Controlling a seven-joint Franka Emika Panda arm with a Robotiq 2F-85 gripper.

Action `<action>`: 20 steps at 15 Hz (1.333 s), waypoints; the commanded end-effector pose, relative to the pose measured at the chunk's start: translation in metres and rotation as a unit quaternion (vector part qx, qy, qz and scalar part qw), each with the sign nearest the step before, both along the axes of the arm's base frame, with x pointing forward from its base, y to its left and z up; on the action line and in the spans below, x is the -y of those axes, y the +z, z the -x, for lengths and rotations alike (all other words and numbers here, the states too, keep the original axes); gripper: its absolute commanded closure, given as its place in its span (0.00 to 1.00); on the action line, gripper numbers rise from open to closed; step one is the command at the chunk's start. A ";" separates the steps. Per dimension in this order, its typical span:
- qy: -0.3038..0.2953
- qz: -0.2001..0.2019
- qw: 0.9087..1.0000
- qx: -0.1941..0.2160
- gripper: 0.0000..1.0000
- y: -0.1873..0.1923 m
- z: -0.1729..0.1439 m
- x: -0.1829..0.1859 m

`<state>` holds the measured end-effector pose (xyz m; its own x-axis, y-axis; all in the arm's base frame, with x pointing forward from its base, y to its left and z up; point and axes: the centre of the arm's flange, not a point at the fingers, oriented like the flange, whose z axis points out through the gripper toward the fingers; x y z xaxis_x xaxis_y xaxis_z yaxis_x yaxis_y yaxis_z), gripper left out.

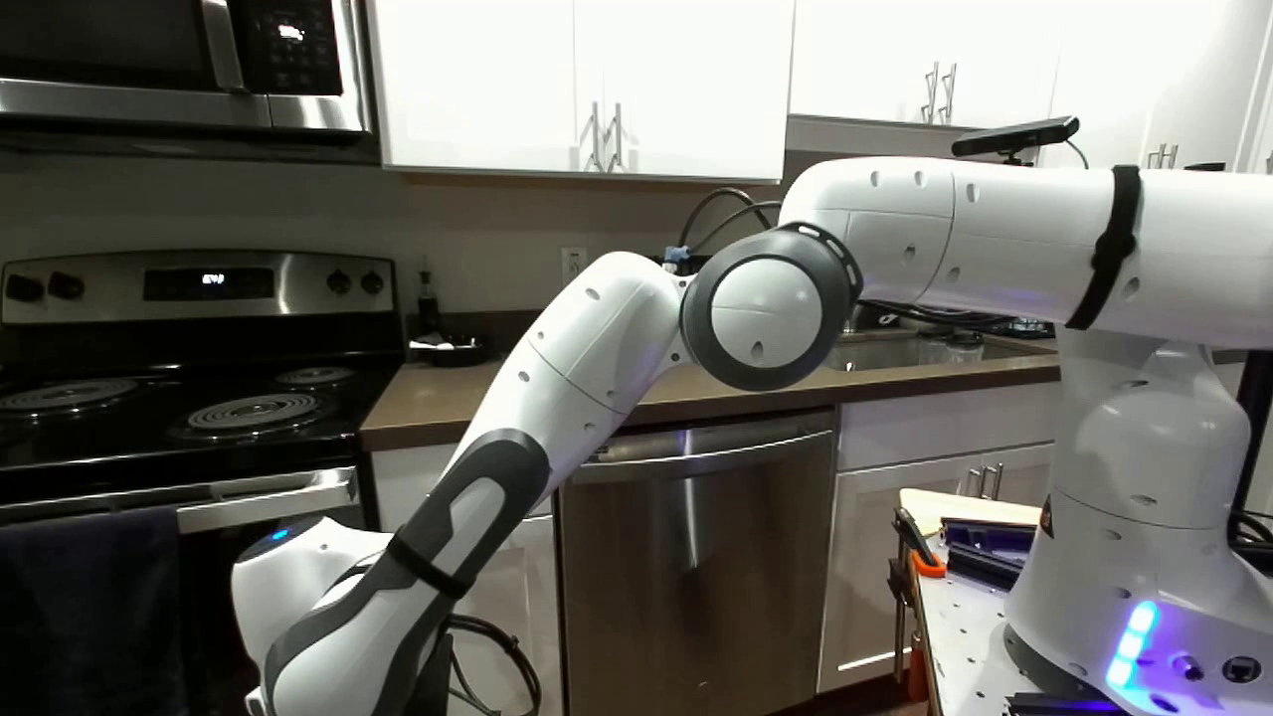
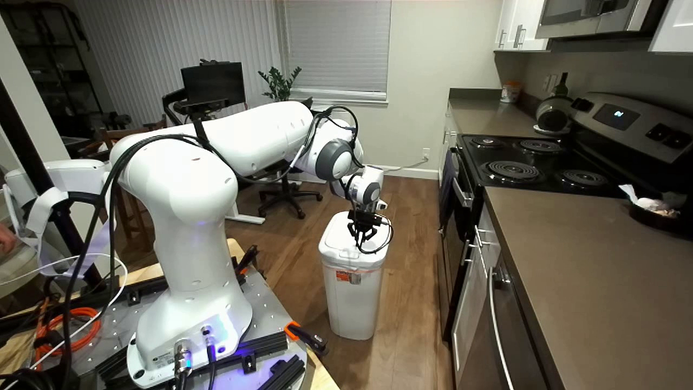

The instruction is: Press the button on the bin

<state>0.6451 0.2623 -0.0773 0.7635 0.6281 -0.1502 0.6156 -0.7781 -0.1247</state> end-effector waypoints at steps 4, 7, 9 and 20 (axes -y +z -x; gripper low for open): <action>-0.008 0.000 1.000 -0.009 0.57 -0.024 0.020 0.002; -0.005 0.008 1.000 -0.007 0.45 -0.031 0.027 -0.001; -0.004 0.014 1.000 -0.005 0.83 -0.041 0.032 -0.002; -0.007 0.013 1.000 0.009 0.97 0.004 0.053 0.011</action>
